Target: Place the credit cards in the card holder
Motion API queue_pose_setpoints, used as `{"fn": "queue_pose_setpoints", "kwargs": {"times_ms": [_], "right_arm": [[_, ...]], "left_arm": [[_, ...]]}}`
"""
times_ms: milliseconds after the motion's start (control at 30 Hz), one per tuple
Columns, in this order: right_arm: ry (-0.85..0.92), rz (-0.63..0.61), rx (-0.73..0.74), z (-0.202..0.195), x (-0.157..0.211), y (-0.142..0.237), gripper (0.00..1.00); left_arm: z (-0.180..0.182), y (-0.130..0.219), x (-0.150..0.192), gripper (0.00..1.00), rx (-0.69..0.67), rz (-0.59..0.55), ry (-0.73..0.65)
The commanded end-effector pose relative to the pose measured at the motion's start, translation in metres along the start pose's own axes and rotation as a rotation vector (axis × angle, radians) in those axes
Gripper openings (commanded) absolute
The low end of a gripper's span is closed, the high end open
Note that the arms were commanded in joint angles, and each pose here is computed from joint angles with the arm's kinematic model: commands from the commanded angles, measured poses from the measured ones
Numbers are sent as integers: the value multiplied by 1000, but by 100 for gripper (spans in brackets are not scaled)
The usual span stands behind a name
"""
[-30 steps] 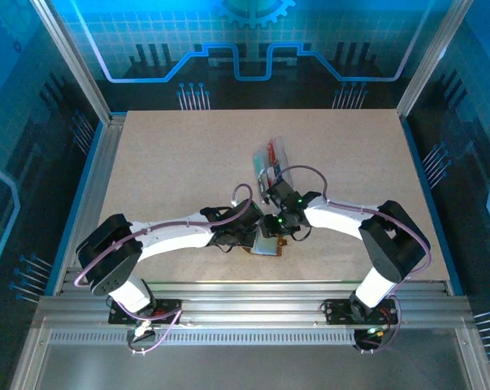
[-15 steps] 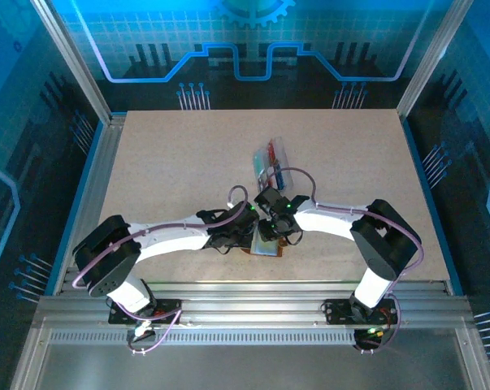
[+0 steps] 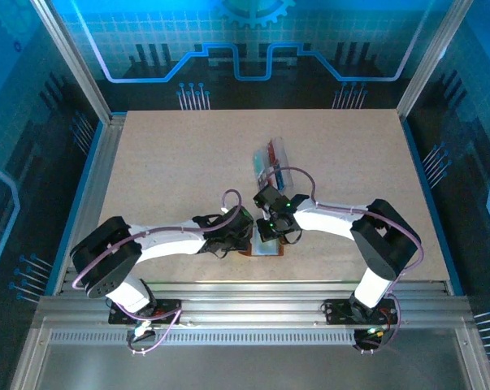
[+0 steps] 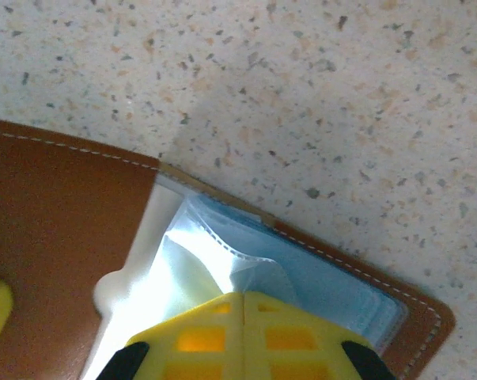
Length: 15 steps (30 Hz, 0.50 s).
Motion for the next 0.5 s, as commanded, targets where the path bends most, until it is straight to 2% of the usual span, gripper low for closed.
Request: {"fn": "queue_pose_setpoints", "kwargs": {"times_ms": [0,100,167,333,467], "right_arm": [[14,23,-104,22,0,17,0],[-2,24,-196,33,-3,25,17],[-17,29,-268,40,-5,29,25],[-68,67,-435,52,-1,27,28],[-80,96,-462,52,6,20,35]], "left_arm": [[10,-7,24,2,-8,88,28],[11,-10,27,2,-6,89,45],[12,-11,27,2,0,85,57],[13,-13,30,2,4,83,76],[15,-14,31,4,7,80,91]]}}
Point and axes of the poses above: each hand's point on the last joint's axis, 136 mm out from that joint toward the fingers, its own y axis back along the fingers, its own z axis along the line the jaws close on, x = y × z, the point moved 3 cm from there along y, back along the fingers, and after that the axes turned 6 degrees about -y, right-handed, at the moved point
